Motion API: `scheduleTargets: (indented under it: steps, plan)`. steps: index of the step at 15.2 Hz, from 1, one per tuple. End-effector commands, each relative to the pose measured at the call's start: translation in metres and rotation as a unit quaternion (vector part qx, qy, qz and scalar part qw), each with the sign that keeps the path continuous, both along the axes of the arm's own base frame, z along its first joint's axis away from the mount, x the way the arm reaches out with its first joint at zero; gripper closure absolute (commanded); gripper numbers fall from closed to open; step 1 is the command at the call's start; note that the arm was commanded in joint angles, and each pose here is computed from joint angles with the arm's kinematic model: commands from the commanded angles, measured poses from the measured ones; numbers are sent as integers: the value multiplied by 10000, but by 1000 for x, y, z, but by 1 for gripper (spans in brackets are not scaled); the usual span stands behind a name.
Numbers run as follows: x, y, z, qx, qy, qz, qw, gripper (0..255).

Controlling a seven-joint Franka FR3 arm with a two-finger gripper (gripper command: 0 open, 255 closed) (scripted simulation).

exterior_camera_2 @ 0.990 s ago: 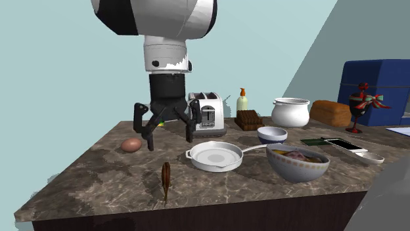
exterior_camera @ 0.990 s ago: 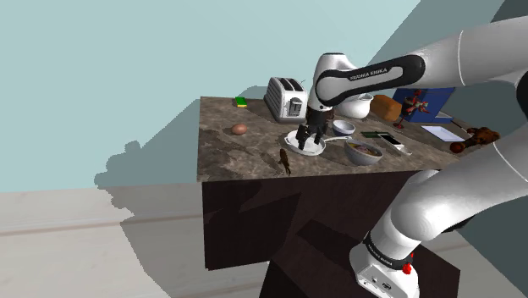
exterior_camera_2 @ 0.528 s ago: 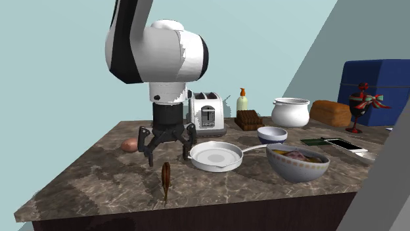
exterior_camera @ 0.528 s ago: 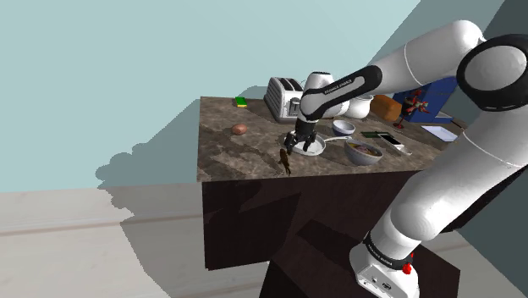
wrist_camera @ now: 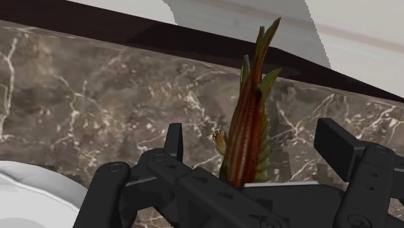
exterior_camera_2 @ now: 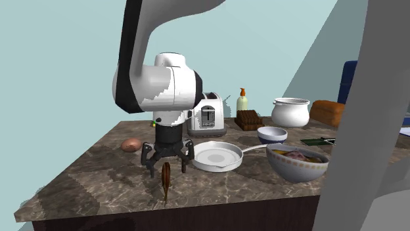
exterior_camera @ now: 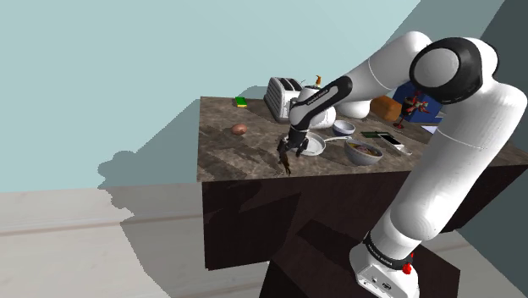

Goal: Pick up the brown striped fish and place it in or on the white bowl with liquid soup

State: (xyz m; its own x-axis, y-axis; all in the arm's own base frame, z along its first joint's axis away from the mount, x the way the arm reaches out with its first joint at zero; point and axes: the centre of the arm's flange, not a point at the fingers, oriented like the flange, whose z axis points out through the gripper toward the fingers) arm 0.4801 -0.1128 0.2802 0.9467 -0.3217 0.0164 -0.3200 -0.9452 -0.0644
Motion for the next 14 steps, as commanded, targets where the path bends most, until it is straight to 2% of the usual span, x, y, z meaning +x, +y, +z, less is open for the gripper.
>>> scheduleTargets:
  steps: [1, 4, 11, 12, 14]
  plan:
    - [0, 0, -10, -1, -5, -5, 10000, 0]
    - [1, 1, -24, -1, -5, -5, 10000, 0]
    - [1, 1, -24, -1, -5, -5, 10000, 0]
    - [1, 1, -24, -1, -5, -5, 10000, 255]
    - [1, 1, -24, -1, -5, -5, 10000, 255]
